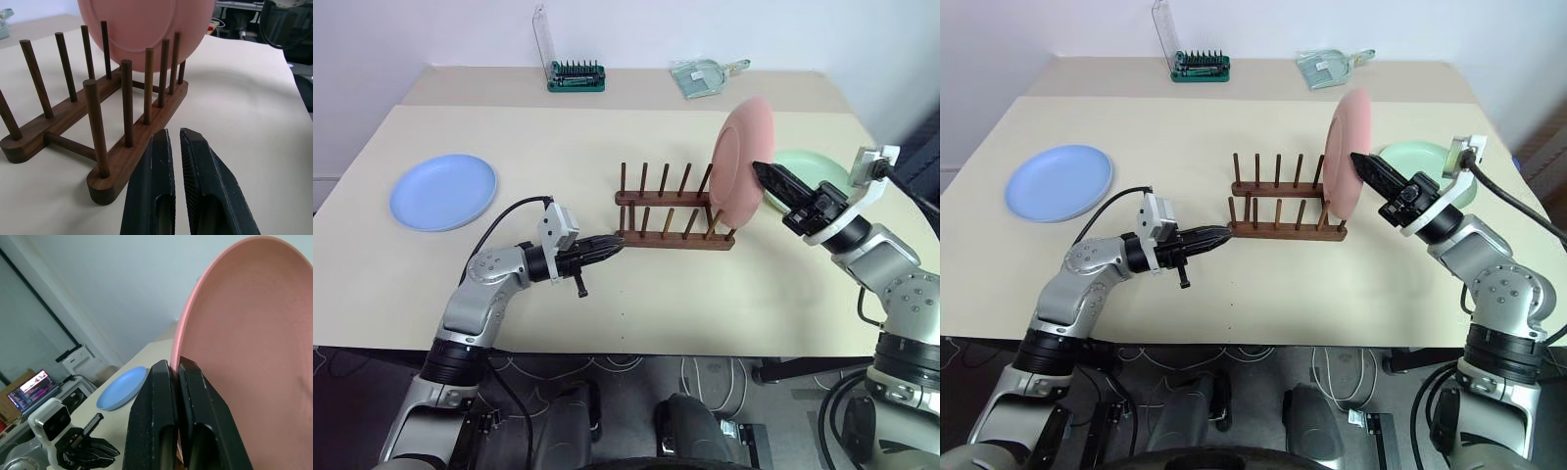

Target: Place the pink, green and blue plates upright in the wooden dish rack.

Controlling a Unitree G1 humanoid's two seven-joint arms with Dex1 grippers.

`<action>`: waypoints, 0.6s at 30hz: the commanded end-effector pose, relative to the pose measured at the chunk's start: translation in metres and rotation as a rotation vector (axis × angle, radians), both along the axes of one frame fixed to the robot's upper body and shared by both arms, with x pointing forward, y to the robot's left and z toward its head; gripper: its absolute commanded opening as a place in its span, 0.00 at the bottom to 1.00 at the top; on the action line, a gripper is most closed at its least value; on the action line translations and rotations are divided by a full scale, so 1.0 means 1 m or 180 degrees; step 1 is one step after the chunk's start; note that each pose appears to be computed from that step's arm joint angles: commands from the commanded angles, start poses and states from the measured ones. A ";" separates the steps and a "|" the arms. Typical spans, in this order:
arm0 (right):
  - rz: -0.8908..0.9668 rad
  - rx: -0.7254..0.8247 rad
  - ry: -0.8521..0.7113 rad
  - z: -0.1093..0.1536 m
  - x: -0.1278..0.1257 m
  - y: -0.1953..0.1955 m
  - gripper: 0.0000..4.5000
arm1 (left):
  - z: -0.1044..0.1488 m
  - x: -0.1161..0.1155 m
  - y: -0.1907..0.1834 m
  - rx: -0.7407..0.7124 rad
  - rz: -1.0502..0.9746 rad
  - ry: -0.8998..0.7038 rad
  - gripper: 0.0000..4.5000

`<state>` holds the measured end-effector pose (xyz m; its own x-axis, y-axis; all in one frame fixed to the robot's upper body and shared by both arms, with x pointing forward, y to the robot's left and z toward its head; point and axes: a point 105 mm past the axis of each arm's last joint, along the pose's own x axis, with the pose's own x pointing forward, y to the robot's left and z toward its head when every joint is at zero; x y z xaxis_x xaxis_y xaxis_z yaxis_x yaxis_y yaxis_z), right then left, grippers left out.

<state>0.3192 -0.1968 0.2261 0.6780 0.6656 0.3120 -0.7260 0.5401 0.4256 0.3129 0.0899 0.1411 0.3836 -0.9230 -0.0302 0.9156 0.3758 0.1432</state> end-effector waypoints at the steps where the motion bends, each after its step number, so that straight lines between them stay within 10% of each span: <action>1: -0.0056 0.0068 -0.0117 0.009 -0.002 -0.005 0.21 | 0.011 -0.003 0.000 -0.0040 -0.0037 -0.0128 0.07; 7: -0.0377 -0.0158 -0.0276 0.017 0.003 -0.013 0.86 | 0.011 -0.003 0.000 -0.0046 -0.0040 -0.0117 0.07; 18: -0.1722 -0.1455 -0.0672 0.041 -0.010 -0.101 0.86 | 0.009 -0.004 0.001 -0.0043 -0.0045 -0.0092 0.07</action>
<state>0.3137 -0.2855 0.2640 0.8884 0.3834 0.2524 -0.4011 0.9158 0.0208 0.3117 0.0915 0.1383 0.3856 -0.9219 -0.0379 0.9159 0.3775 0.1367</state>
